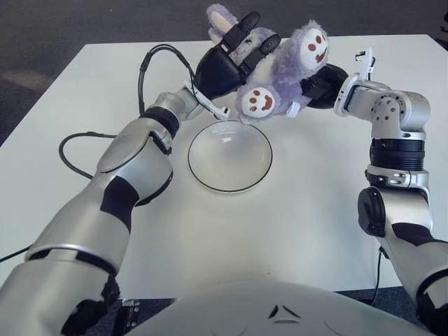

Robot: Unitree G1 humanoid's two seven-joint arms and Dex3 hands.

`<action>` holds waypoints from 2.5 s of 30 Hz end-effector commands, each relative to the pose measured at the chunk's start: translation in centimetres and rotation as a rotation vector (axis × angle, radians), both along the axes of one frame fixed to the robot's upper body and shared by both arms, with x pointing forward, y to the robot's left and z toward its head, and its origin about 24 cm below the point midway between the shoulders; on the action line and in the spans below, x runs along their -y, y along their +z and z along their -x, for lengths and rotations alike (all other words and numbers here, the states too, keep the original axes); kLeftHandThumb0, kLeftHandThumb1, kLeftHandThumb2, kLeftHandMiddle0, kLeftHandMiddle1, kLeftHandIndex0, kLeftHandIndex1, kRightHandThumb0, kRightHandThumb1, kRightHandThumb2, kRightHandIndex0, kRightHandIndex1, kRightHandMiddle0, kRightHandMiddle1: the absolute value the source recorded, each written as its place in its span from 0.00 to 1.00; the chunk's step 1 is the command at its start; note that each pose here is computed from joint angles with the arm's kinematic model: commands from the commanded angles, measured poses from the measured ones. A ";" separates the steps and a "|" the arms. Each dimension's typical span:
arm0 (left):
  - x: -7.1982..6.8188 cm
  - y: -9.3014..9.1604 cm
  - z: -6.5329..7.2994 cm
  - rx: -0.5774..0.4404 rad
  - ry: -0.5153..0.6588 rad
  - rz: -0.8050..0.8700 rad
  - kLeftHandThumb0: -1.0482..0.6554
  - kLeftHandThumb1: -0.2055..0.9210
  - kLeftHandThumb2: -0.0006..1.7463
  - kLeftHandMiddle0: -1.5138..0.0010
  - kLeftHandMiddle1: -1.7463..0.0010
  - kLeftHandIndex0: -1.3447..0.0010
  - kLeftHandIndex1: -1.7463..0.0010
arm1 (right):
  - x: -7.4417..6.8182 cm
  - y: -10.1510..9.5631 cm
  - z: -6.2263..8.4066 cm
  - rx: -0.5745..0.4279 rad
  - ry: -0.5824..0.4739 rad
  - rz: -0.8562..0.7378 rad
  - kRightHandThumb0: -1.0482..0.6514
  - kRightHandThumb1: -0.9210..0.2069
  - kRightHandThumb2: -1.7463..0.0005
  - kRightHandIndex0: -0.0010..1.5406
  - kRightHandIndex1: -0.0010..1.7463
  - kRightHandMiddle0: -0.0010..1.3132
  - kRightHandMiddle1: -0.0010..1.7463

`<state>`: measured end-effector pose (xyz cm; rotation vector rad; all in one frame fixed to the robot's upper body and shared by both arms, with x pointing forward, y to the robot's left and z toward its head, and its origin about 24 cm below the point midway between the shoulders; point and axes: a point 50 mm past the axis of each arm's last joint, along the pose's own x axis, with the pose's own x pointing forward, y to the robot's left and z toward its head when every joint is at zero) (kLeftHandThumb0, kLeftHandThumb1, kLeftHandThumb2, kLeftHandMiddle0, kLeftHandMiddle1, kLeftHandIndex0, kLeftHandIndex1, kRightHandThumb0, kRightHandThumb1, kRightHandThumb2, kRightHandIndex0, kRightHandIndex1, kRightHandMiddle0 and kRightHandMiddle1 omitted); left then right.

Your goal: Put the doll into the plate.

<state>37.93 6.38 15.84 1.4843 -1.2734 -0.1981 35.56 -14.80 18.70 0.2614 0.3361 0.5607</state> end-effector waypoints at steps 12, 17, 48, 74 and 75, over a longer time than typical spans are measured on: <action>1.4 0.7 -0.3 -0.141 0.000 -0.054 0.18 0.86 0.22 0.96 0.99 1.00 1.00 | -0.7 0.3 0.4 -0.053 0.209 -0.010 0.90 0.59 0.20 0.43 1.00 0.00 0.45; 1.5 0.6 -0.5 -0.194 0.021 -0.090 0.18 0.80 0.29 0.85 0.95 0.98 0.97 | -0.5 0.5 0.4 -0.058 0.253 0.031 0.90 0.60 0.20 0.43 1.00 0.00 0.44; 2.5 0.4 -0.7 -0.200 0.055 -0.165 0.61 0.24 0.82 0.37 0.30 0.49 0.00 | 0.0 0.6 0.3 0.056 0.320 -0.057 0.68 0.53 0.29 0.44 0.88 0.26 0.98; 2.5 0.2 -0.8 -0.429 0.073 -0.022 0.62 0.20 0.93 0.43 0.06 0.55 0.00 | -0.3 0.4 1.0 0.131 0.310 0.032 0.62 0.52 0.26 0.32 0.99 0.36 1.00; 2.4 0.2 -0.9 -0.428 0.074 -0.013 0.62 0.19 0.93 0.42 0.06 0.55 0.00 | -0.3 0.4 1.0 0.123 0.302 0.035 0.62 0.51 0.26 0.31 0.99 0.36 1.00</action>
